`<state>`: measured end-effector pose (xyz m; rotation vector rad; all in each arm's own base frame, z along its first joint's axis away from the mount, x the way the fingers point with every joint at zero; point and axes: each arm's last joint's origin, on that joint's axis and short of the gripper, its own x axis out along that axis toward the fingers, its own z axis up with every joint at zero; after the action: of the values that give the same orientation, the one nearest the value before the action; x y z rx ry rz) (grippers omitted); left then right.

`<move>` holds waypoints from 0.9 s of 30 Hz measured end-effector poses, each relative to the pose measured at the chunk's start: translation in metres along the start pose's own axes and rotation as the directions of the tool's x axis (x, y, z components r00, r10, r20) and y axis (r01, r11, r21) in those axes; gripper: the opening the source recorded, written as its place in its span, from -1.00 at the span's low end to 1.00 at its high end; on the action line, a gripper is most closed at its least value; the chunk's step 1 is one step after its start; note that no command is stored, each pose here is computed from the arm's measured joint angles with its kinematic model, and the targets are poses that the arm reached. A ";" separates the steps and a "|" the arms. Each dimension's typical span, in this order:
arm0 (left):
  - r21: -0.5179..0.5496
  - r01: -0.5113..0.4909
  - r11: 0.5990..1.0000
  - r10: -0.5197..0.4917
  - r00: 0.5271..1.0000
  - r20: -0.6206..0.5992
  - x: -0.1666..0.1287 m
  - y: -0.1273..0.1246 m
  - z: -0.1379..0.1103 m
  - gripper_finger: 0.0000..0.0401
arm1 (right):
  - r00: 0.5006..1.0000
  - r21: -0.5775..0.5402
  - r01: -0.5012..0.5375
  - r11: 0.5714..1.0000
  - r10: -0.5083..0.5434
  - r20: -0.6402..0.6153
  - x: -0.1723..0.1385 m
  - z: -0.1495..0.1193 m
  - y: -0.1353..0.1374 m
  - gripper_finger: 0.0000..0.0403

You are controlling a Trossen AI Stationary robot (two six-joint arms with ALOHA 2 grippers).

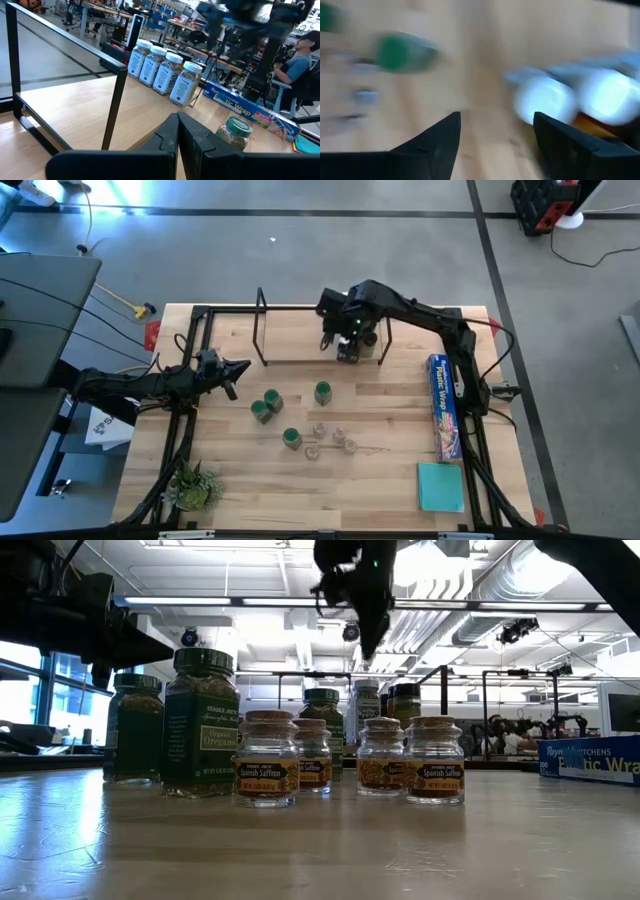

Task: Shelf spices
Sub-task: Put the white seasoning bottle on the shelf aligned with the other white seasoning bottles

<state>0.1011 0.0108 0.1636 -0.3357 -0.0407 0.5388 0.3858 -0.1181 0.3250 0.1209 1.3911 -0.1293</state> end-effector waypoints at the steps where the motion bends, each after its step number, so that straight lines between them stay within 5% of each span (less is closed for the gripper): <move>1: 0.000 0.000 1.000 0.000 1.000 0.000 0.000 0.000 0.000 -0.97 | 0.998 -0.018 -0.066 0.998 0.066 0.022 0.000 0.002 0.005 0.17; 4: 0.000 0.000 1.000 0.000 1.000 0.000 0.000 0.000 0.000 -0.98 | 0.981 -0.098 -0.185 0.978 0.189 0.032 0.009 0.005 0.020 0.01; 8: 0.000 0.000 1.000 0.000 1.000 0.000 0.000 0.000 0.000 -0.97 | 0.992 -0.123 -0.122 0.985 0.127 0.028 0.033 0.009 0.032 -0.32; 15: 0.000 0.000 1.000 0.000 1.000 0.000 0.000 0.000 0.000 -0.97 | 1.000 -0.010 -0.015 1.000 0.015 -0.001 0.060 0.006 0.022 -0.79; 27: 0.000 0.000 1.000 0.000 1.000 0.000 0.000 0.000 0.000 -0.97 | 0.998 0.141 0.046 0.989 -0.050 0.025 0.063 0.005 -0.009 -0.94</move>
<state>0.1011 0.0108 0.1638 -0.3358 -0.0411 0.5386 0.4005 -0.1290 0.2641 0.2020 1.3567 -0.2680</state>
